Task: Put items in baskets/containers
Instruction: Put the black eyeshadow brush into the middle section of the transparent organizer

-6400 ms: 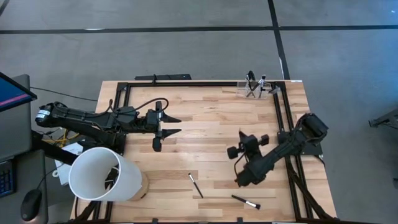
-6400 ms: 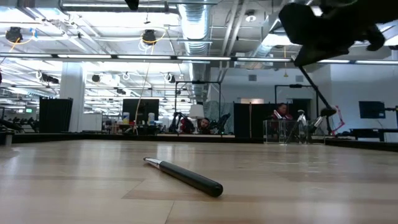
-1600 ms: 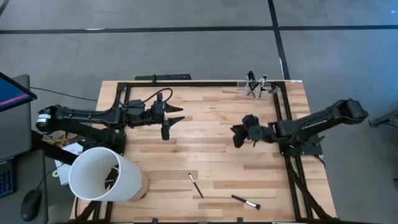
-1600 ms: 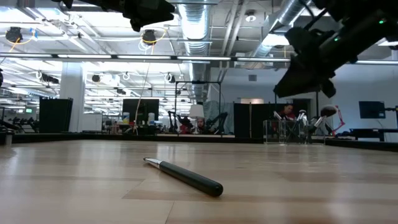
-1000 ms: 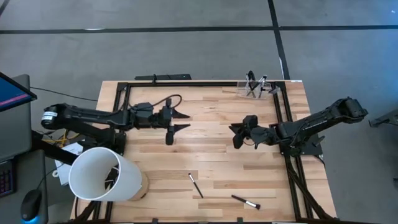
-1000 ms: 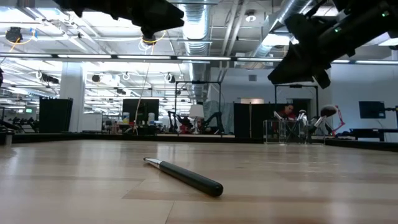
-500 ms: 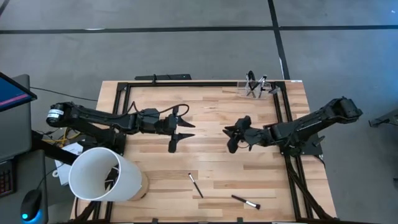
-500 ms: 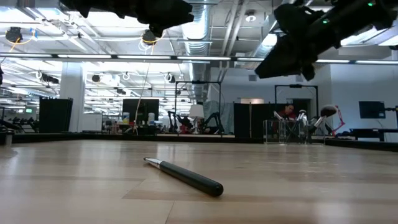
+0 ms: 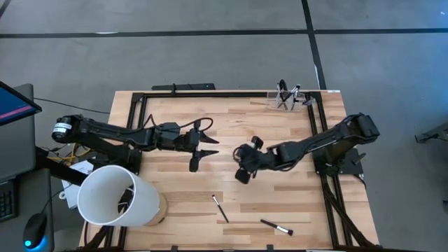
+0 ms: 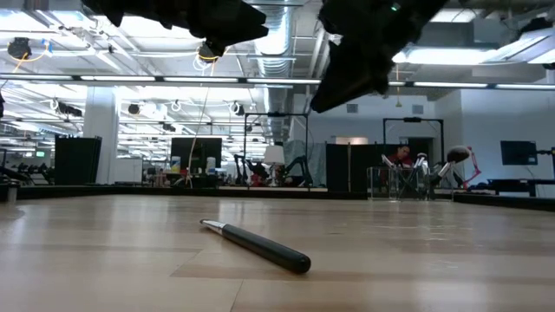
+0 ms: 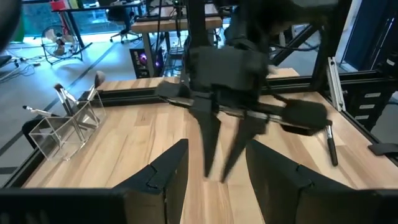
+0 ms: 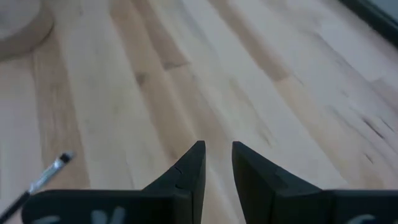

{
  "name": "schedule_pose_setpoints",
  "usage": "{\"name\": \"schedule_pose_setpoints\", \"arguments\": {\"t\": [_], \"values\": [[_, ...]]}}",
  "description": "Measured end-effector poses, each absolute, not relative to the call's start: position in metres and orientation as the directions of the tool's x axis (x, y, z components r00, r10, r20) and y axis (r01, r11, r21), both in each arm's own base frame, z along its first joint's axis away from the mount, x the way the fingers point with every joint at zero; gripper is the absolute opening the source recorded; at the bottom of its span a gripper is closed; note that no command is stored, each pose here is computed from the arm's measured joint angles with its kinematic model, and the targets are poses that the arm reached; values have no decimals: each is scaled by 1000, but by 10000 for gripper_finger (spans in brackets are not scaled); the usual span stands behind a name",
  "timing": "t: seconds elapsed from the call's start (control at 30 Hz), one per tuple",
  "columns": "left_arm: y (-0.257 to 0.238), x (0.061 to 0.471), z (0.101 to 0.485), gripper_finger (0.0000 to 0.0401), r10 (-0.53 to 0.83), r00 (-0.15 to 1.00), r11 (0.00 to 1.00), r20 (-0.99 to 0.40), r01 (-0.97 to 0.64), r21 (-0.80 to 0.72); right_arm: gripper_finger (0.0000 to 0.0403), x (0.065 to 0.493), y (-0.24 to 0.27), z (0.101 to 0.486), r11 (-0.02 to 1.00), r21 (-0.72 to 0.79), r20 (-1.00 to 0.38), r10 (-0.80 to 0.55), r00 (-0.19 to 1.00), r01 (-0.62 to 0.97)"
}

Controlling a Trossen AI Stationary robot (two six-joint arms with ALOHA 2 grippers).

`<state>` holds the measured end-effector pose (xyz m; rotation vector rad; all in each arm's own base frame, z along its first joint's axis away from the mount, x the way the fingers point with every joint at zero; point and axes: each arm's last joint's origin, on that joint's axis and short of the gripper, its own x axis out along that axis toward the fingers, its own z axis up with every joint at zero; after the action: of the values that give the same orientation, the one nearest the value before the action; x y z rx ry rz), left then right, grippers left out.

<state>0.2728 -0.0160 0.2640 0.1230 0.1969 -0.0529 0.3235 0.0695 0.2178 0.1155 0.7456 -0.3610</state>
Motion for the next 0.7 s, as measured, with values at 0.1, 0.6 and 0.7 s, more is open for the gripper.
{"name": "schedule_pose_setpoints", "arguments": {"t": [0.1,0.6,0.7], "values": [[-15,271,266,158,-21,982,992,-190,45,120,70,337,78,219,945,-41,-690,-260,675,323],[-13,247,291,158,2,992,997,-126,7,77,70,401,127,213,973,-38,-711,-187,678,229],[-14,245,293,158,-1,993,997,-120,11,77,70,410,135,210,967,-27,-730,-192,656,253]]}}
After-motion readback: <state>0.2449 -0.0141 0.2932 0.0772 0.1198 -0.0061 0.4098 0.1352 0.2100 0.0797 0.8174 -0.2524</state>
